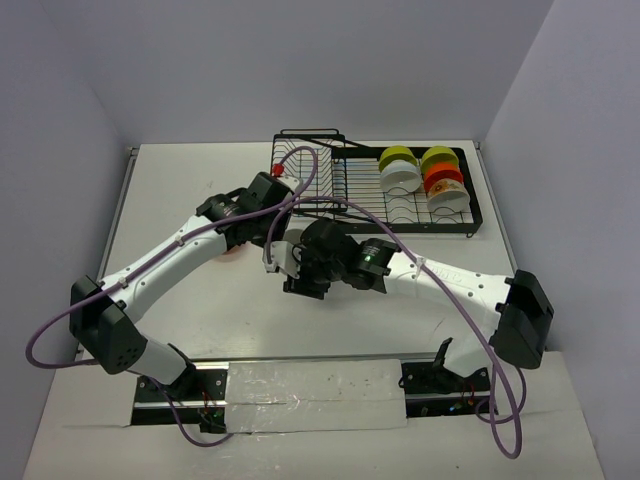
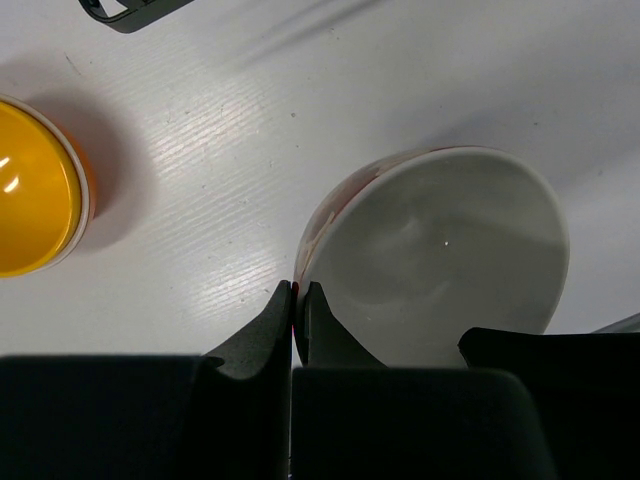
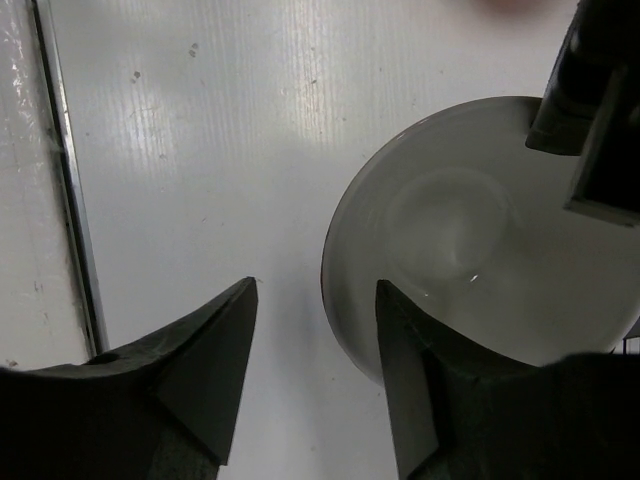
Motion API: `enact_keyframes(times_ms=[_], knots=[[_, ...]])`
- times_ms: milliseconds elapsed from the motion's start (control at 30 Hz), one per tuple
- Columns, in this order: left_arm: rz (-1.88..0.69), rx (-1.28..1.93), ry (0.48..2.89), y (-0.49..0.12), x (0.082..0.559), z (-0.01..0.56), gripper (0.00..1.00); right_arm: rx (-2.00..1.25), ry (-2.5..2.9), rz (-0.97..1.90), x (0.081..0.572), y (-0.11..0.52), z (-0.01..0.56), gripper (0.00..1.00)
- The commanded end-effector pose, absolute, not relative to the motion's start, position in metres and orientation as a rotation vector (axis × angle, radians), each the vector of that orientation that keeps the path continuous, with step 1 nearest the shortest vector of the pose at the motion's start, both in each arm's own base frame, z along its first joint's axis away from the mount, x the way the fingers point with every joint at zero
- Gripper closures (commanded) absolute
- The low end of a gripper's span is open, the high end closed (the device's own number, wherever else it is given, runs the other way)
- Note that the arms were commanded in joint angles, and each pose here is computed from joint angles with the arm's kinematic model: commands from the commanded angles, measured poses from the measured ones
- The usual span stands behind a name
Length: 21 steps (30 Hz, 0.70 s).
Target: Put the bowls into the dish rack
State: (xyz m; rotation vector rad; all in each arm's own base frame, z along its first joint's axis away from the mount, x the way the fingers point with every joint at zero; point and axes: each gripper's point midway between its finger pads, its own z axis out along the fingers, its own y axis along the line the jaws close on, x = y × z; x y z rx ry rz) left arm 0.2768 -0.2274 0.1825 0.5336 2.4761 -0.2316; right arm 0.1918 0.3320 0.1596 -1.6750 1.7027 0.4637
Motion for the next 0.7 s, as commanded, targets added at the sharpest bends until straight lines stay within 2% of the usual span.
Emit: enact_keyframes(times_ms=[0,100,333,533,567,667], knots=[[-0.309,0.524,2.35,-0.237,0.283,0.224,1.0,-1.664,1.636,0.442,0.199,0.347,0.176,0.43],[-0.302,0.53,2.357,-0.235,0.282,0.221,1.0,-1.673,1.643,0.436,0.199,0.35,0.173,0.51],[-0.312,0.551,2.353,-0.234,0.279,0.224,1.0,-1.682,1.638,0.448,0.196,0.355,0.17,0.63],[-0.306,0.569,2.361,-0.232,0.276,0.221,1.0,-1.681,1.639,0.456,0.194,0.355,0.171,0.86],[-0.31,0.574,2.359,-0.233,0.275,0.221,1.0,-1.684,1.642,0.457,0.193,0.355,0.17,0.93],[-0.321,0.578,2.349,-0.234,0.275,0.221,1.0,-1.698,1.659,0.47,0.189,0.353,0.167,1.0]])
